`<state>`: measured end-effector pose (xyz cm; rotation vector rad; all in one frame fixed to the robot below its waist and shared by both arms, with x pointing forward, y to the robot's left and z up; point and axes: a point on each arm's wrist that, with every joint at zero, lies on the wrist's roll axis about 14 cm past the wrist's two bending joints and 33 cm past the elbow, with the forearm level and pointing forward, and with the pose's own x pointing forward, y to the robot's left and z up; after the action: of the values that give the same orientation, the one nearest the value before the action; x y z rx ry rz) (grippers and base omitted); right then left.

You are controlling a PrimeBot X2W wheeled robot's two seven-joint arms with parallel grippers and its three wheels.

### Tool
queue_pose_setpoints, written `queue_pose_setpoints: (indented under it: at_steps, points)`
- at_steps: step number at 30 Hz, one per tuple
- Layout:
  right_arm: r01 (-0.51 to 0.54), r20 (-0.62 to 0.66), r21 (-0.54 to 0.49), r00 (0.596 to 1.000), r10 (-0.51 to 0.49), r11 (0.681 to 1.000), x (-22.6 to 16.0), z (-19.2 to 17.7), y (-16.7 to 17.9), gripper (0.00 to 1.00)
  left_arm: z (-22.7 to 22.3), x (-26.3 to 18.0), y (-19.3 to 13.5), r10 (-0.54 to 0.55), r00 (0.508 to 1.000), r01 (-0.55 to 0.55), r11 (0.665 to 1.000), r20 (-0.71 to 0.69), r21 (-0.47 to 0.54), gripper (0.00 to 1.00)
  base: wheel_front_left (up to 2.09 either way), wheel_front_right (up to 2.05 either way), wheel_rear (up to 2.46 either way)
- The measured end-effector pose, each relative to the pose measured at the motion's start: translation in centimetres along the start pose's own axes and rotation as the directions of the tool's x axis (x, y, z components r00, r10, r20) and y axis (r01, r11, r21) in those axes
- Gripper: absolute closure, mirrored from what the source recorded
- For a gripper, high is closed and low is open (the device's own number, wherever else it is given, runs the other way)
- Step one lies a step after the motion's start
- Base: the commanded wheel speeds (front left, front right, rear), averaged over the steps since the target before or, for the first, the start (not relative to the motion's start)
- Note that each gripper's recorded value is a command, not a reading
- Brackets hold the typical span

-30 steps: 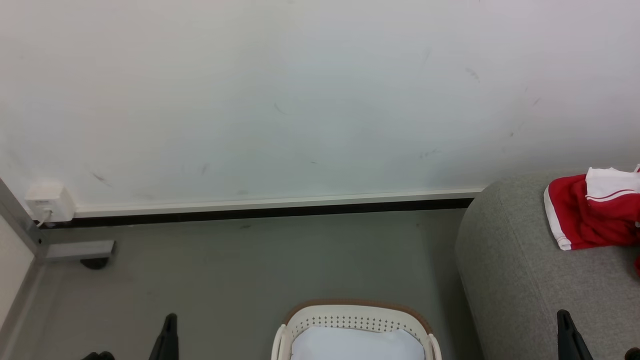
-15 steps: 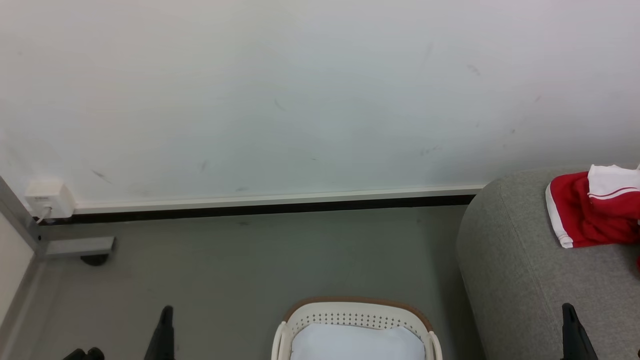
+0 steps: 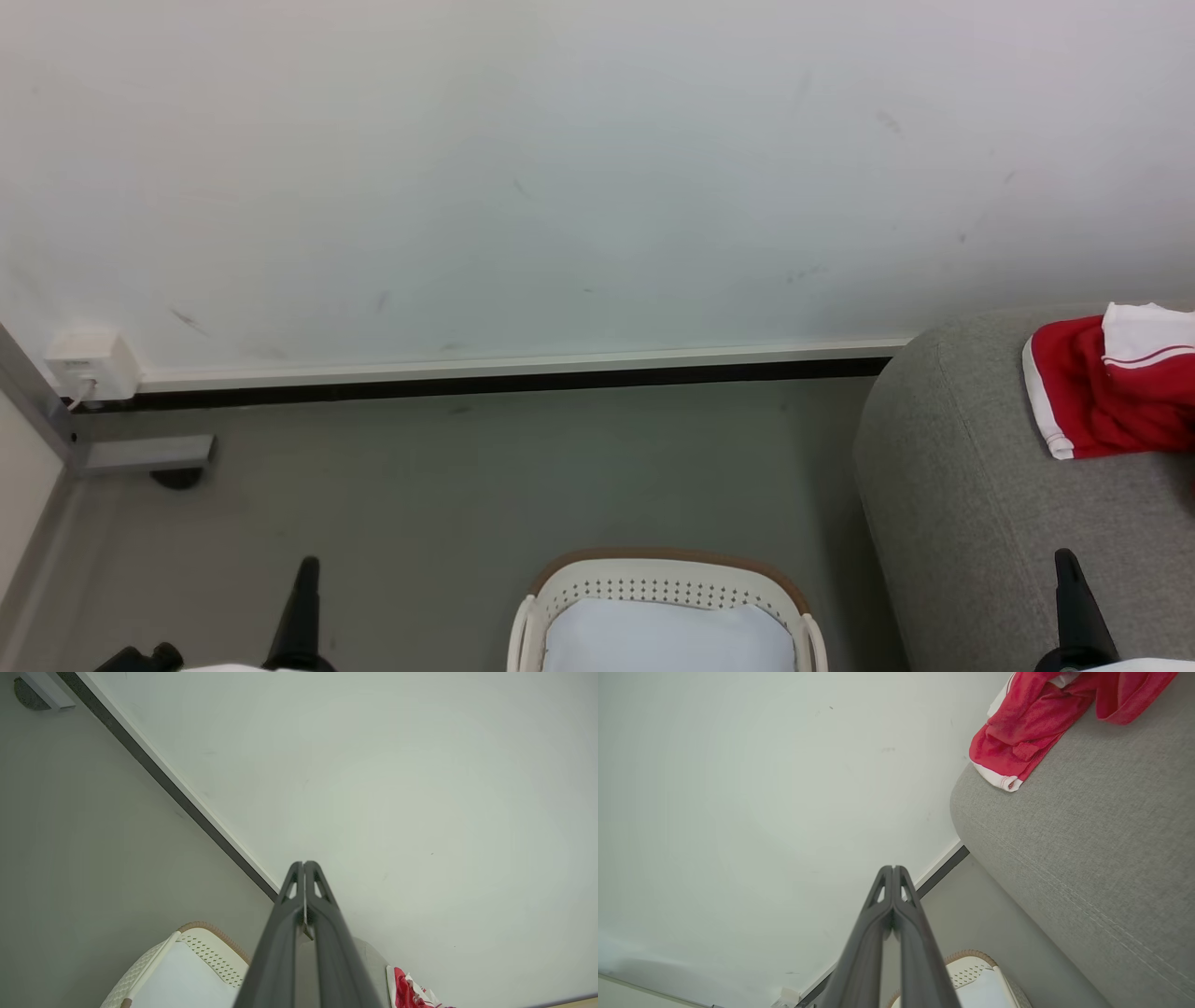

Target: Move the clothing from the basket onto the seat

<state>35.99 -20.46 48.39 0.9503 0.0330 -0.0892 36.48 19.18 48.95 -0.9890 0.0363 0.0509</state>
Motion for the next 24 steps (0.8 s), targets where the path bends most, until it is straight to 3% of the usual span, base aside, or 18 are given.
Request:
queue_pose_setpoints:
  at_steps: [24]
  points:
    - [-0.018,-0.011,0.255,1.0,0.021,0.967,1.04,0.28,0.79,1.0,0.56,0.98,-0.36,-0.01,1.0,0.008,0.971,-0.005,-0.24,1.0,0.0,0.0,0.0]
